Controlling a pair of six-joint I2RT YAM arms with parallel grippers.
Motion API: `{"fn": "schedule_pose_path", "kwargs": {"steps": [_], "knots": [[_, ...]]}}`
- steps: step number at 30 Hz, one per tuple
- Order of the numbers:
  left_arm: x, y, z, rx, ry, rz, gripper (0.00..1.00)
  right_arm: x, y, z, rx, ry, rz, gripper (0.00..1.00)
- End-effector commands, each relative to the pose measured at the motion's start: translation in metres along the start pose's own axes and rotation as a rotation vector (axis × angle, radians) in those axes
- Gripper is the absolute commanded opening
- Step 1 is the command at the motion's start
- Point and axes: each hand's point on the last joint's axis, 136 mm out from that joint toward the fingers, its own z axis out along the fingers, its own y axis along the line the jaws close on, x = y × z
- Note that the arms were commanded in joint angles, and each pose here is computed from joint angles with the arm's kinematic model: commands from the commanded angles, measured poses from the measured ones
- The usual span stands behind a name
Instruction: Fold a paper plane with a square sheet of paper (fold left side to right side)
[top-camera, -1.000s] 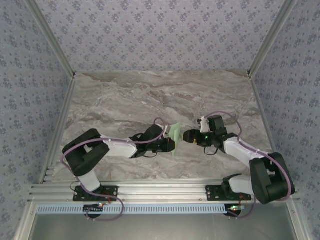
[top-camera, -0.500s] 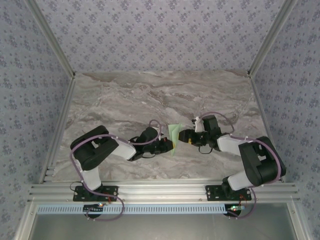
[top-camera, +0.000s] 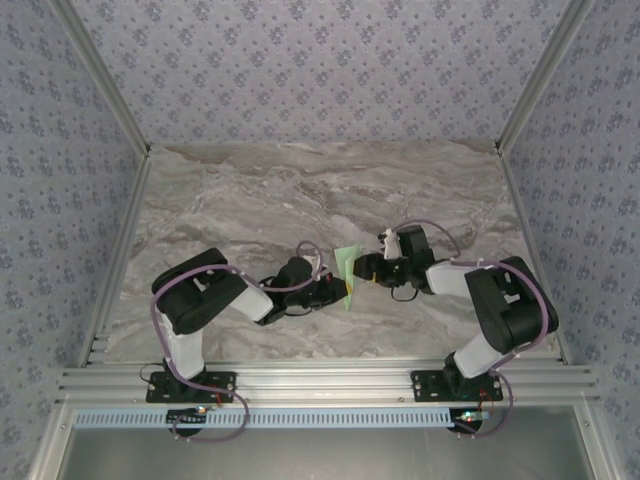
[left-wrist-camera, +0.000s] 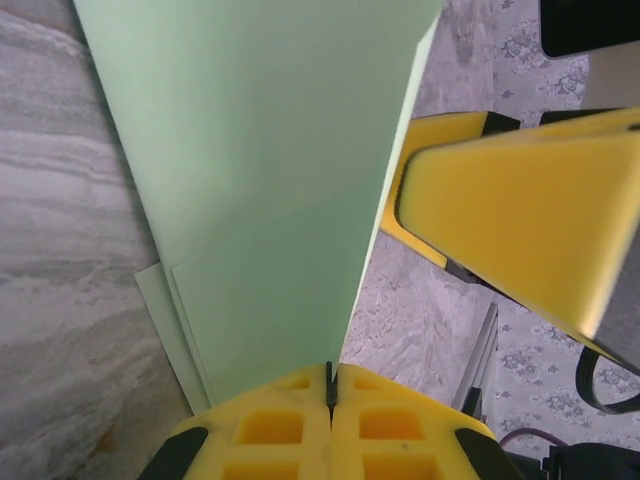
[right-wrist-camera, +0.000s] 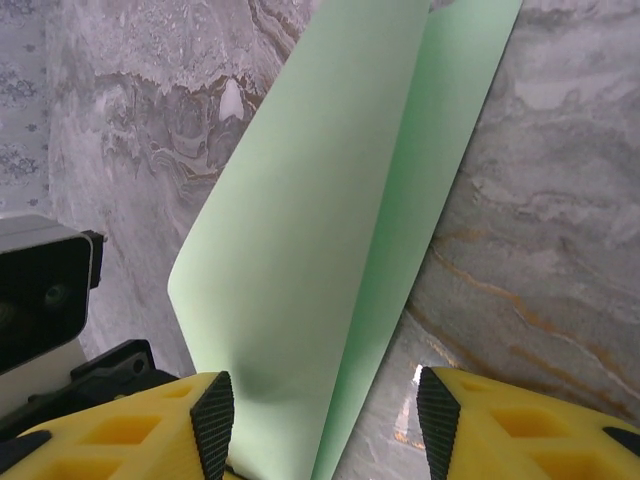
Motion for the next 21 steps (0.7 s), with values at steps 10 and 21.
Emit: {"fn": "schedule_pose_path", "kwargs": {"steps": [10,21], "knots": [[-0.001,-0.002,0.000,0.028,0.001,-0.001,0.03,-0.004,-0.015,0.016,0.106,0.036,0.050,0.50],[-0.007,-0.008,-0.007,0.046,-0.011,0.007,0.17,0.012,-0.034,0.020,0.197,0.100,0.090,0.48]]}}
